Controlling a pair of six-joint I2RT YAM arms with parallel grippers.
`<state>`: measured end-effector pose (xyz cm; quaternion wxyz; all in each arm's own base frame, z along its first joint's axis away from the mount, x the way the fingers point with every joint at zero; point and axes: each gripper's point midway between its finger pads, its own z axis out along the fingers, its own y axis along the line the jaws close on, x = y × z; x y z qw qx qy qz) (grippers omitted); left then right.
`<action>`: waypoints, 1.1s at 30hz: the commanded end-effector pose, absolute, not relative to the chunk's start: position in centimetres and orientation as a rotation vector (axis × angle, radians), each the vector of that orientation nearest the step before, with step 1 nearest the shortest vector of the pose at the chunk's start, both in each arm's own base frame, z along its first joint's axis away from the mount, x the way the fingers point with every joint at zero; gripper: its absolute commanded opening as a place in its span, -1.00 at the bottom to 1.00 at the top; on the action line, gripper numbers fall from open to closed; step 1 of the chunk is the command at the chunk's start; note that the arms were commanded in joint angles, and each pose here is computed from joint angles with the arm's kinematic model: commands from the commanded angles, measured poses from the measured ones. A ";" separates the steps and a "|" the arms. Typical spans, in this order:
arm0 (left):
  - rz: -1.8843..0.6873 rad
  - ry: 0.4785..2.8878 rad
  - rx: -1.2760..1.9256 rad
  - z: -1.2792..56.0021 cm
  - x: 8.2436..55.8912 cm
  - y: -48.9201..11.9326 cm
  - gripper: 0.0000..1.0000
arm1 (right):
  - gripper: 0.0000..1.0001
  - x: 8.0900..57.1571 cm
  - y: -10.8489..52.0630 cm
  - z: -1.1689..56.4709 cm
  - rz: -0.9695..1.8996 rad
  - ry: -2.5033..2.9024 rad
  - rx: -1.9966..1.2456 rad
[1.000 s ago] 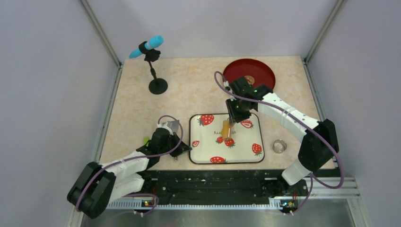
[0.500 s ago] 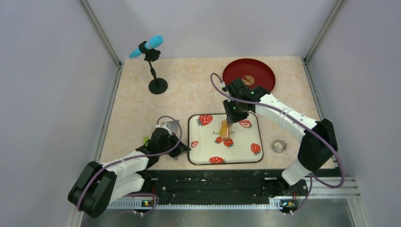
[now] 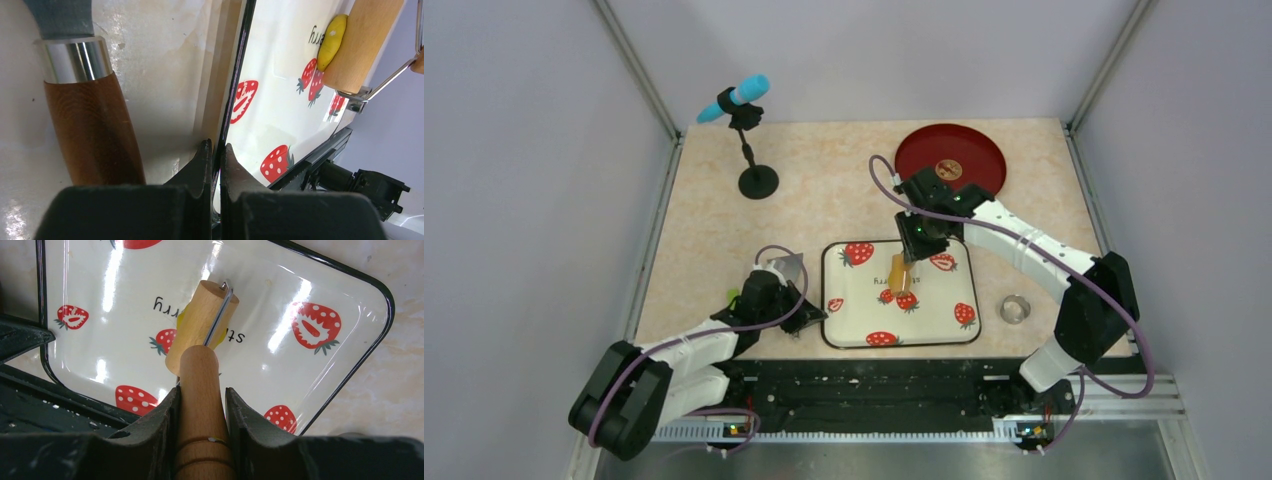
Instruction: Roll out the dumpling wrappers from the dough
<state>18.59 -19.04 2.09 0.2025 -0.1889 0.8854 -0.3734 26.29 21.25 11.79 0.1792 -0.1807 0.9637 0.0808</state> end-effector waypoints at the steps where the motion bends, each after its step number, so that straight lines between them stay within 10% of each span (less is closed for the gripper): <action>1: -0.882 2.499 -0.674 -0.5 18.4 -16.5 -1.00 | -1.00 22.4 10.8 2.5 -0.530 2.962 -0.704; 33: -0.913 2.476 -0.686 -0.4 18.4 -16.3 -1.00 | -1.00 21.0 12.8 -1.3 -0.386 3.031 -0.746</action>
